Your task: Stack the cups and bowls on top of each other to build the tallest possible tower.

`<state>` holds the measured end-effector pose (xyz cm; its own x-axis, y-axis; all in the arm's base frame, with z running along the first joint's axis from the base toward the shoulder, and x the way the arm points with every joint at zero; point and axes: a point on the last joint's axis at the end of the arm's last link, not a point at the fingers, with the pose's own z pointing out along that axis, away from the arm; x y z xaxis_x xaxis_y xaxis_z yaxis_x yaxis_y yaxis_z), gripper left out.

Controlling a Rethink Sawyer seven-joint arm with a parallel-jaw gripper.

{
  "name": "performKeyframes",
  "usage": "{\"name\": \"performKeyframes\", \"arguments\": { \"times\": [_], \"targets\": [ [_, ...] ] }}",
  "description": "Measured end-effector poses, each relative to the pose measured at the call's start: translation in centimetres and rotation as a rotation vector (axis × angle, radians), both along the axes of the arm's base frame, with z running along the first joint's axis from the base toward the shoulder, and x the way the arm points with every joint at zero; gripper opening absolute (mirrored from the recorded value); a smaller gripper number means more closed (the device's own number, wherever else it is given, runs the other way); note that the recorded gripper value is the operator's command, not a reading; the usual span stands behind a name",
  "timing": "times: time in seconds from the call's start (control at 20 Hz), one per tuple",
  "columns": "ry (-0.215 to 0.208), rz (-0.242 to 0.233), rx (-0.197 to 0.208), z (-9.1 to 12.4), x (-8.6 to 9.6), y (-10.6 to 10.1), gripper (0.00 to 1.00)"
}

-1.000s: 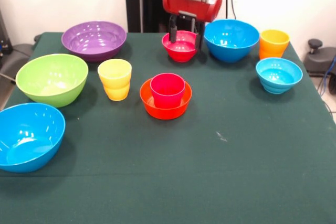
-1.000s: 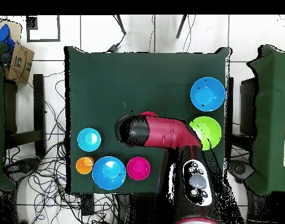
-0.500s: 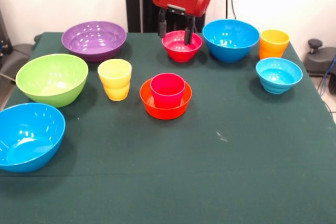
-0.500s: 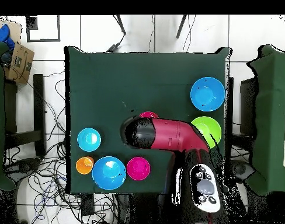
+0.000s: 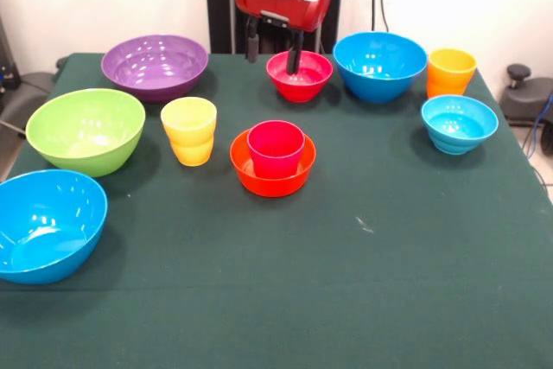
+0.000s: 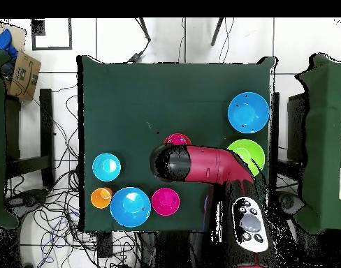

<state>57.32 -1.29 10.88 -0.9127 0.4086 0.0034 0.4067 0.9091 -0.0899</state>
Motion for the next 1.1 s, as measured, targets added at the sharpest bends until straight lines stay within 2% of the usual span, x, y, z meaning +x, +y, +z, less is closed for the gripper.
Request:
{"name": "performKeyframes", "arguments": {
  "times": [0.85,1.1],
  "targets": [
    [0.006,0.010,-0.002,-0.26,-0.33,0.08,1.00],
    [-0.009,0.013,-0.002,-0.44,-0.45,0.23,1.00]
  ]
}}
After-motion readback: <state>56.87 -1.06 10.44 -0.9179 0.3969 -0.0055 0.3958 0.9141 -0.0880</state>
